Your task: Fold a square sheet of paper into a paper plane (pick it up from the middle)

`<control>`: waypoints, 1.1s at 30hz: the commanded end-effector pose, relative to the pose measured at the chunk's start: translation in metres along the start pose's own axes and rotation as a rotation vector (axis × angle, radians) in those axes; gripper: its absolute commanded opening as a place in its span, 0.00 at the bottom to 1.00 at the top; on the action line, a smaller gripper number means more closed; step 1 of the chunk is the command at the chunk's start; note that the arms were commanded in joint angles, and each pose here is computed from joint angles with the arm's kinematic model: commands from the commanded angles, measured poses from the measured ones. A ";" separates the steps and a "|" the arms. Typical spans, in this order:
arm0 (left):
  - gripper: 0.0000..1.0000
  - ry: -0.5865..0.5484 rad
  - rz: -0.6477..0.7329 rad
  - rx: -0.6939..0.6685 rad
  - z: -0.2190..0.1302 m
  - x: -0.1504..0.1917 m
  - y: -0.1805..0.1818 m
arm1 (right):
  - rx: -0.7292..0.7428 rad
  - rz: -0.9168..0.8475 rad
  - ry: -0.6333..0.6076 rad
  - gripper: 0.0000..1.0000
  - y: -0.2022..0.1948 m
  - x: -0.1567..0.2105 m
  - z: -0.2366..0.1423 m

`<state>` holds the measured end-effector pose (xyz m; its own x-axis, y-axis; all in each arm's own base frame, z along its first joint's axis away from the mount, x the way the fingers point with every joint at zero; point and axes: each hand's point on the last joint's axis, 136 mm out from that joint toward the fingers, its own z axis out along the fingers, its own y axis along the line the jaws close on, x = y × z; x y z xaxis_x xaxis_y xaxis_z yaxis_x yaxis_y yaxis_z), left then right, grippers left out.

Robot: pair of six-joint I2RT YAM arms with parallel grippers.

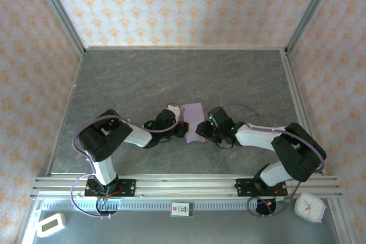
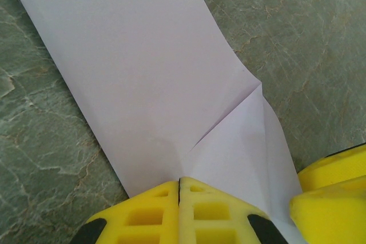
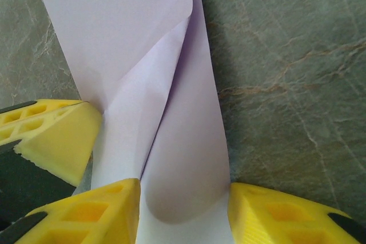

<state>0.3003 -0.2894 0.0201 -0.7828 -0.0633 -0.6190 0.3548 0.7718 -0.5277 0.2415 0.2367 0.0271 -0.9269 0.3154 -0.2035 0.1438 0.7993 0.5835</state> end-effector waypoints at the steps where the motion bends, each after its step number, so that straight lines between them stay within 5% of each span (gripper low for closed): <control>1: 0.00 0.122 -0.036 -0.130 0.000 0.043 0.042 | -0.205 -0.067 -0.168 0.43 0.058 -0.042 -0.005; 14: 0.00 0.125 -0.034 -0.126 0.002 0.043 0.041 | -0.215 -0.056 -0.175 0.53 0.061 -0.046 -0.003; 33: 0.00 0.127 -0.031 -0.127 0.000 0.043 0.041 | -0.182 -0.148 -0.139 0.47 0.023 -0.053 0.012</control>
<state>0.3001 -0.2896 0.0207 -0.7793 -0.0661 -0.6231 0.3596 0.7672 -0.5311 0.3008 0.2443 0.0480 -0.8649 0.3397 -0.3696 -0.0016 0.7343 0.6788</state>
